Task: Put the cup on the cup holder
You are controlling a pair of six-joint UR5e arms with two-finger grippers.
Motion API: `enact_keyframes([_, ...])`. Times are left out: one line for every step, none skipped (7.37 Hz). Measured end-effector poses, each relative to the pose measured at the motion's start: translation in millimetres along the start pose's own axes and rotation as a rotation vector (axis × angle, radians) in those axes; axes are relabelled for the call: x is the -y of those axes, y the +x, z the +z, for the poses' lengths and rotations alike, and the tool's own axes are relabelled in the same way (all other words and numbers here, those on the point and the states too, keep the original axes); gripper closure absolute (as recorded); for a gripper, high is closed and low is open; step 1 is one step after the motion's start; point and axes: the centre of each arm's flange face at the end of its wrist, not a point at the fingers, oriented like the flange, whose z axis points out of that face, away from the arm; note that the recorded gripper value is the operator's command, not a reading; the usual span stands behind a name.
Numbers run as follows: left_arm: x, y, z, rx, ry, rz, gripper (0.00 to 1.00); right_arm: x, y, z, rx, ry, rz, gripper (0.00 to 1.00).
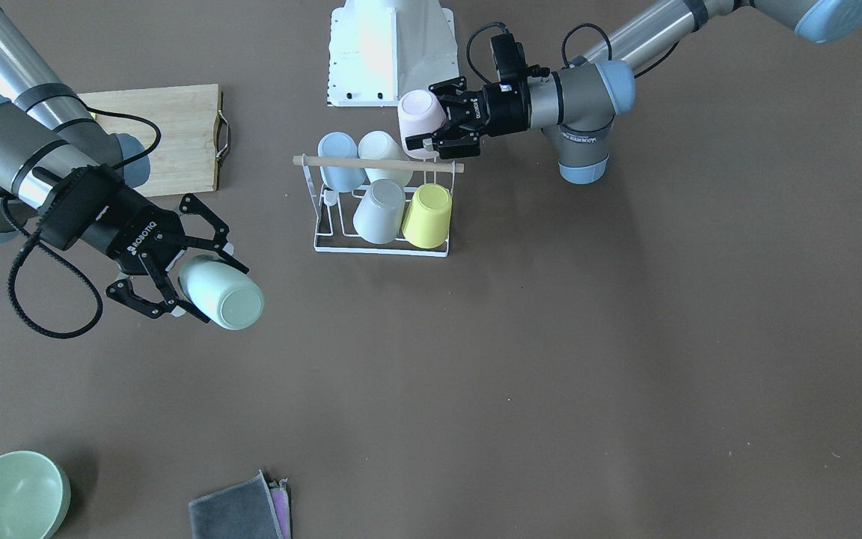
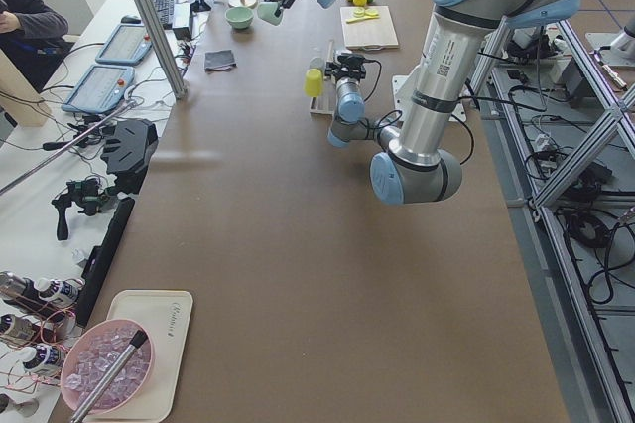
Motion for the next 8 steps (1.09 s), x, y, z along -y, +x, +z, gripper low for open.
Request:
enact_keyframes([-2.3, 2.0, 0.7, -0.003, -0.004, -0.003, 0.54, -15.1, -28.3, 13.0, 0.015, 0.049, 0.008, 0.69])
enact_keyframes([-3.4, 3.1, 1.0, -0.004, -0.005, -0.005, 0.53, -26.6, -57.4, 22.1, 0.034, 0.094, 0.019, 0.69])
enact_keyframes([-3.4, 3.4, 1.1, -0.005, -0.005, -0.005, 0.05, -31.0, -75.3, 25.0, 0.052, 0.118, 0.024, 0.69])
enact_keyframes([-3.3, 3.5, 1.2, -0.004, -0.004, -0.005, 0.01, -33.0, -90.6, 23.4, 0.076, 0.130, 0.023, 0.69])
enact_keyframes([-3.6, 3.3, 1.1, 0.000, -0.005, -0.006, 0.01, -38.1, -106.9, 21.1, 0.104, 0.132, 0.024, 0.68])
enact_keyframes([-4.0, 2.9, 1.0, 0.004, -0.005, -0.006, 0.01, -45.9, -122.7, 21.6, 0.129, 0.127, 0.011, 0.68])
enact_keyframes([-4.1, 2.7, 0.9, 0.006, -0.006, -0.006, 0.01, -54.0, -135.3, 23.4, 0.147, 0.120, -0.020, 0.68])
enact_keyframes([-4.3, 2.7, 0.7, 0.007, -0.006, -0.007, 0.01, -60.9, -143.5, 24.1, 0.158, 0.114, -0.056, 0.66])
